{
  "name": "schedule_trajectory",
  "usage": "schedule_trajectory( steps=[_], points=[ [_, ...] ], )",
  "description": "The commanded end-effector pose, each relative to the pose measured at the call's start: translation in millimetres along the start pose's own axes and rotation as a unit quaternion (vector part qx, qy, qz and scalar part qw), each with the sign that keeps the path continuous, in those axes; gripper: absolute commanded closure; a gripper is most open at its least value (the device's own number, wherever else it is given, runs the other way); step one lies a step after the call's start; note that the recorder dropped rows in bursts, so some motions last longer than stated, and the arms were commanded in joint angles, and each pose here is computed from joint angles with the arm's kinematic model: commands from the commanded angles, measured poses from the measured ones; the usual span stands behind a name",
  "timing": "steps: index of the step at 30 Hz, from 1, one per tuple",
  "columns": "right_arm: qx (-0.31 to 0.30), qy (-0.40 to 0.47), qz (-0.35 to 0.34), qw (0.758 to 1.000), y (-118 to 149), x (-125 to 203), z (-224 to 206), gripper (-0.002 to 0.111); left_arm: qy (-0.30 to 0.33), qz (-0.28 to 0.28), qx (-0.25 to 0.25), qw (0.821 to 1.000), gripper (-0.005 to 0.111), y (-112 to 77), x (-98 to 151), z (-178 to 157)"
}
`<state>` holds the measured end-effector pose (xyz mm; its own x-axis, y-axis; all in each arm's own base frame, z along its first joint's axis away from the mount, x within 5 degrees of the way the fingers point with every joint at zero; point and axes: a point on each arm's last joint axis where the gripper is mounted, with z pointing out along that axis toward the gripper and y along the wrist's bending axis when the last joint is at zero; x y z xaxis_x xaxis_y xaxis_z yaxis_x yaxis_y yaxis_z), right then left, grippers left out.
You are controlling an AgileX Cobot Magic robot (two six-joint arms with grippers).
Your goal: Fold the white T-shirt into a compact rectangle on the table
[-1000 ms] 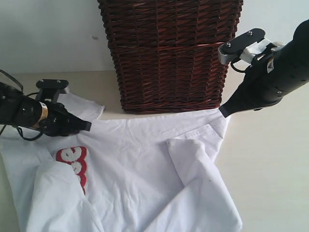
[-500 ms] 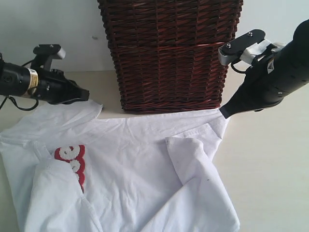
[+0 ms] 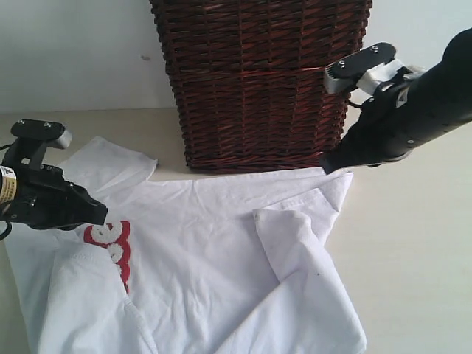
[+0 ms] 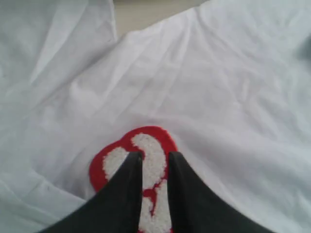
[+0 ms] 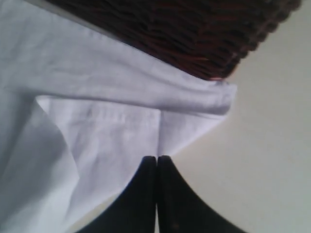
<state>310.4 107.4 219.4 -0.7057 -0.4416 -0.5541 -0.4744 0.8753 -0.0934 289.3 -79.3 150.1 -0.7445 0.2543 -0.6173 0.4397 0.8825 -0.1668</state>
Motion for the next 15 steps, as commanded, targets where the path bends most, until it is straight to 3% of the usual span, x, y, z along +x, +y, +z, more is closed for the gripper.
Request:
schedule_trajectory(
  steps=[1, 6, 10, 15],
  points=[
    [-0.035, 0.009, 0.008, 0.999, 5.6, 5.3, 43.7, 0.108, -0.001, -0.001, -0.009, 1.0, 0.088, -3.4, -4.8, 6.4],
    [-0.049, 0.063, 0.006, 0.997, 5.7, 6.5, 93.5, 0.108, -0.017, 0.004, -0.03, 0.999, 0.098, 2.7, -21.1, 13.1],
    [-0.057, 0.077, 0.007, 0.995, 3.9, -4.6, 116.3, 0.108, -0.017, -0.002, -0.059, 0.998, 0.099, 15.3, -31.6, 31.3],
    [-0.033, 0.098, 0.003, 0.995, -2.2, -7.9, 133.1, 0.108, 0.002, -0.007, -0.047, 0.999, 0.099, 24.1, -34.2, 63.4]
  ],
)
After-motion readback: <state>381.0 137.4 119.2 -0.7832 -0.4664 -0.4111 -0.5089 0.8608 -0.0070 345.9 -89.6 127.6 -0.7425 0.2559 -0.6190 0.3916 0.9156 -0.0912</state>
